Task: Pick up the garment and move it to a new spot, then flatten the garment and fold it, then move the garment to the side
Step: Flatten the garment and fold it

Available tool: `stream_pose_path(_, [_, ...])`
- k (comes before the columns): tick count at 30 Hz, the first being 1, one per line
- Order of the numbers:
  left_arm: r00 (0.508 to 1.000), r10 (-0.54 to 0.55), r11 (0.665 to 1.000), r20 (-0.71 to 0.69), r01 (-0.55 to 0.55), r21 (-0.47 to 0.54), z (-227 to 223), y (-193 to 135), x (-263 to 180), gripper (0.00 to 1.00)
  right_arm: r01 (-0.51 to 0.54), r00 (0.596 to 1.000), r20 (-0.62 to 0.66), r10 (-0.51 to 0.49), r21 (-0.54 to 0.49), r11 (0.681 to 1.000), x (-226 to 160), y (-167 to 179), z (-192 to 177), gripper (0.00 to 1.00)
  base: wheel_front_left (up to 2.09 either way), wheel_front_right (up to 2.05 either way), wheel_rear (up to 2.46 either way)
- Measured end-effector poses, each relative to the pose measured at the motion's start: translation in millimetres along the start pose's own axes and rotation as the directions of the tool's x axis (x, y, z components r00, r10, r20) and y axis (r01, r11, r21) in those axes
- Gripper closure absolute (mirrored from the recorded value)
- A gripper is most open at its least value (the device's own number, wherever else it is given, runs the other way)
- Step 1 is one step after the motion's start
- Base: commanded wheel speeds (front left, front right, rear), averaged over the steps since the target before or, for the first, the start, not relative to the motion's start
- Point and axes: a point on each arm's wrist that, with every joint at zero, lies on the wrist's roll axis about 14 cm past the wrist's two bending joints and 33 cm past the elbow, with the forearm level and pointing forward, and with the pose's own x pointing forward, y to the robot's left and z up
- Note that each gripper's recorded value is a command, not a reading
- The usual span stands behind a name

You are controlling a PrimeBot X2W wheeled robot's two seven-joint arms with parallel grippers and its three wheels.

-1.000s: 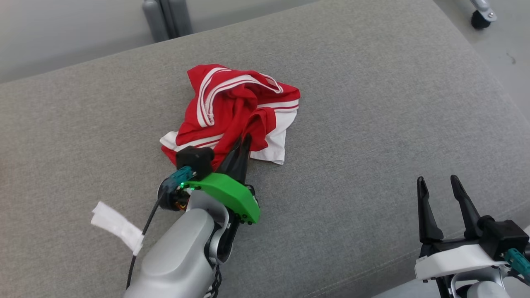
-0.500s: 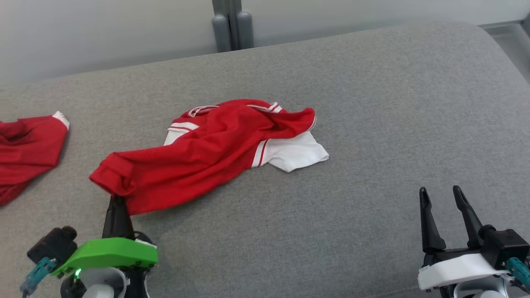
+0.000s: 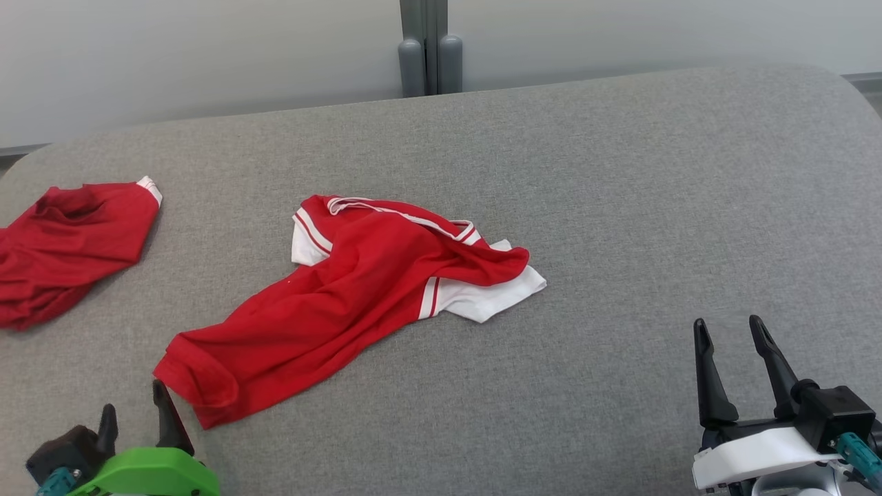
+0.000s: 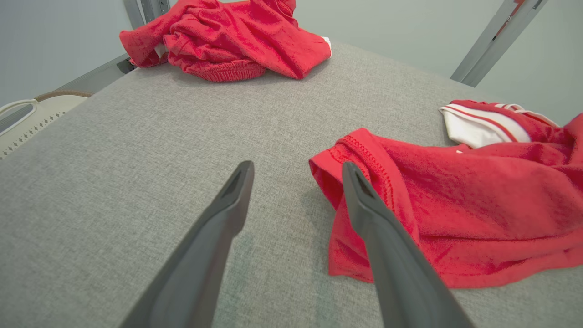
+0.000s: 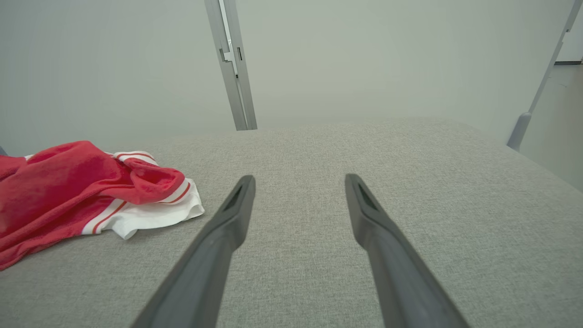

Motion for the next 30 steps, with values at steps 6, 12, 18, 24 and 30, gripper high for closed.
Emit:
stream_pose_path(6, [0.978,-0.200,0.977,0.058,0.196,0.079,21,-63,-1,0.00,0.009,1.000,-0.011,-0.009,-0.001,1.000,-1,-3,-3,0.00,0.00,0.00,0.00])
stream_pose_path(12, [0.848,-0.526,0.838,-0.056,0.529,0.134,1,-179,-16,0.00,0.007,1.000,-0.007,-0.007,0.000,1.000,6,-2,-3,0.00,0.00,0.00,0.00])
stream_pose_path(18, [0.717,-0.650,0.702,-0.252,0.694,0.161,-47,-236,-19,0.00,0.036,0.999,0.005,-0.036,-0.005,0.999,10,-11,1,0.00,0.00,0.00,0.00])
stream_pose_path(24, [0.613,-0.690,0.578,-0.386,0.787,0.215,-88,-266,-16,0.00,0.106,0.994,-0.018,-0.106,-0.016,0.994,-1,-32,-4,0.00,0.00,0.00,0.00])
stream_pose_path(30, [0.547,-0.699,0.504,-0.460,0.834,0.224,-115,-284,-16,0.00,0.164,0.986,-0.029,-0.165,-0.020,0.986,-11,-49,-5,0.00,0.00,0.00,0.00])
